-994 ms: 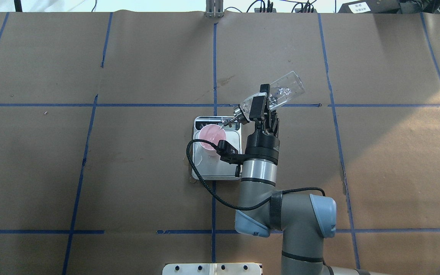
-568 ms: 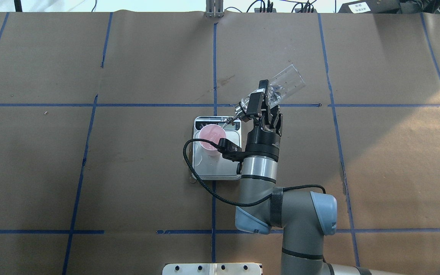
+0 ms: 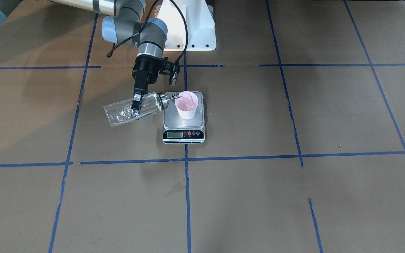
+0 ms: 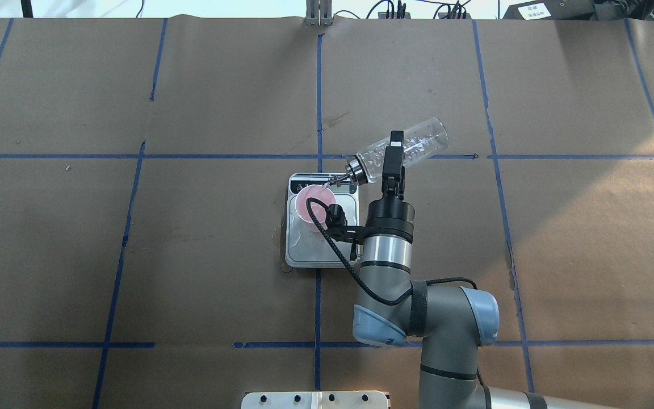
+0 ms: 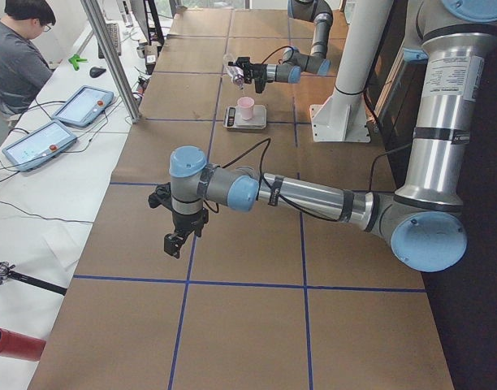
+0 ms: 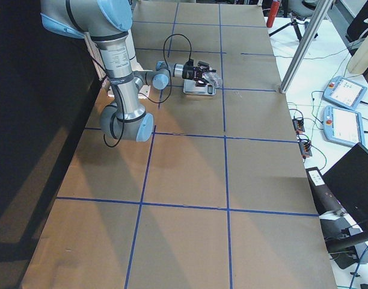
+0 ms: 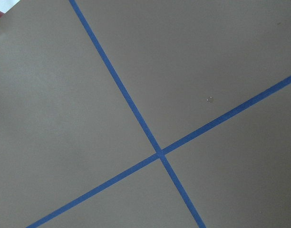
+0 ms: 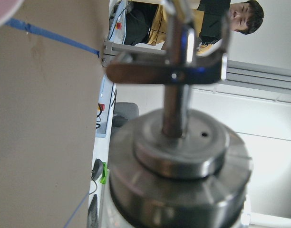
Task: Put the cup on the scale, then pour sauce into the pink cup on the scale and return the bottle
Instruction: 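Turn the bottle upright and carry it back with the right gripper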
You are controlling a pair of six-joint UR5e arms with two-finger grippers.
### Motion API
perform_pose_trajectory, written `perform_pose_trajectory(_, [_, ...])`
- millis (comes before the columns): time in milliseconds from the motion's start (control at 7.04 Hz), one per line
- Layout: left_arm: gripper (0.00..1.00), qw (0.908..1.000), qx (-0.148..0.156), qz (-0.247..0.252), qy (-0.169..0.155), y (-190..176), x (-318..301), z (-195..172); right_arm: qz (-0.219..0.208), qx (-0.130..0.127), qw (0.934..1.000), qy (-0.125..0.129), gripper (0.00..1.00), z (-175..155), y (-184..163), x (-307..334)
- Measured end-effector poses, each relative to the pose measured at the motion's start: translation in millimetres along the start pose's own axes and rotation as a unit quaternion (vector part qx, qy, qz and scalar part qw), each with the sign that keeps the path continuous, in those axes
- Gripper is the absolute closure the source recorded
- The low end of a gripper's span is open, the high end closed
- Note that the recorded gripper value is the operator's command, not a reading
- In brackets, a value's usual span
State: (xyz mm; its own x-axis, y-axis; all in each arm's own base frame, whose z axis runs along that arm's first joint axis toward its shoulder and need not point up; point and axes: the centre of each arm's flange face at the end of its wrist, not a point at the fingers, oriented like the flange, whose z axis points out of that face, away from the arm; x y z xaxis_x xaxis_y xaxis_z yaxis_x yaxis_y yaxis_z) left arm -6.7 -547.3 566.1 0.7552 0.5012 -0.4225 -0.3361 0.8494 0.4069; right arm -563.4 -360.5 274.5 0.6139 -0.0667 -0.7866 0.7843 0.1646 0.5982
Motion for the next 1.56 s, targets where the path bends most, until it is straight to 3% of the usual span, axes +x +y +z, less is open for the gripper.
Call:
perform_pose_trajectory(142, [0.0, 1.0, 0.002, 0.0, -0.001, -1, 0, -2, 0.056, 0.007, 0.9982, -0.021, 1.0, -1, -1, 0])
perform_pose_trajectory(426, [0.0, 1.0, 0.005, -0.001, -0.002, -2, -1, -6, 0.158, 0.018, 0.9851, -0.065, 1.0, -3, -4, 10])
perform_pose_trajectory(568, [0.0, 1.0, 0.007, -0.001, -0.004, -2, -2, -8, 0.21, 0.02, 0.9735, -0.088, 1.0, -6, -5, 17])
perform_pose_trajectory(710, [0.0, 1.0, 0.008, -0.002, -0.004, -3, -2, -9, 0.273, 0.023, 0.9539, -0.122, 1.0, -11, -2, 35])
perform_pose_trajectory(852, [0.0, 0.9999, 0.009, -0.002, -0.005, -3, -3, -10, 0.33, 0.023, 0.9305, -0.157, 1.0, -16, 12, 54])
perform_pose_trajectory(1136, [0.0, 0.9999, 0.011, -0.003, -0.006, -4, -4, -12, 0.441, 0.005, 0.8726, -0.211, 1.0, -18, 48, 78])
perform_pose_trajectory(1278, [0.0, 0.9999, 0.012, -0.002, -0.006, -5, -4, -14, 0.494, -0.015, 0.8389, -0.228, 1.0, -9, 60, 86])
perform_pose_trajectory(1562, [0.0, 0.9999, 0.015, -0.001, -0.007, -7, -3, -16, 0.594, -0.078, 0.7535, -0.27, 1.0, 32, 92, 107])
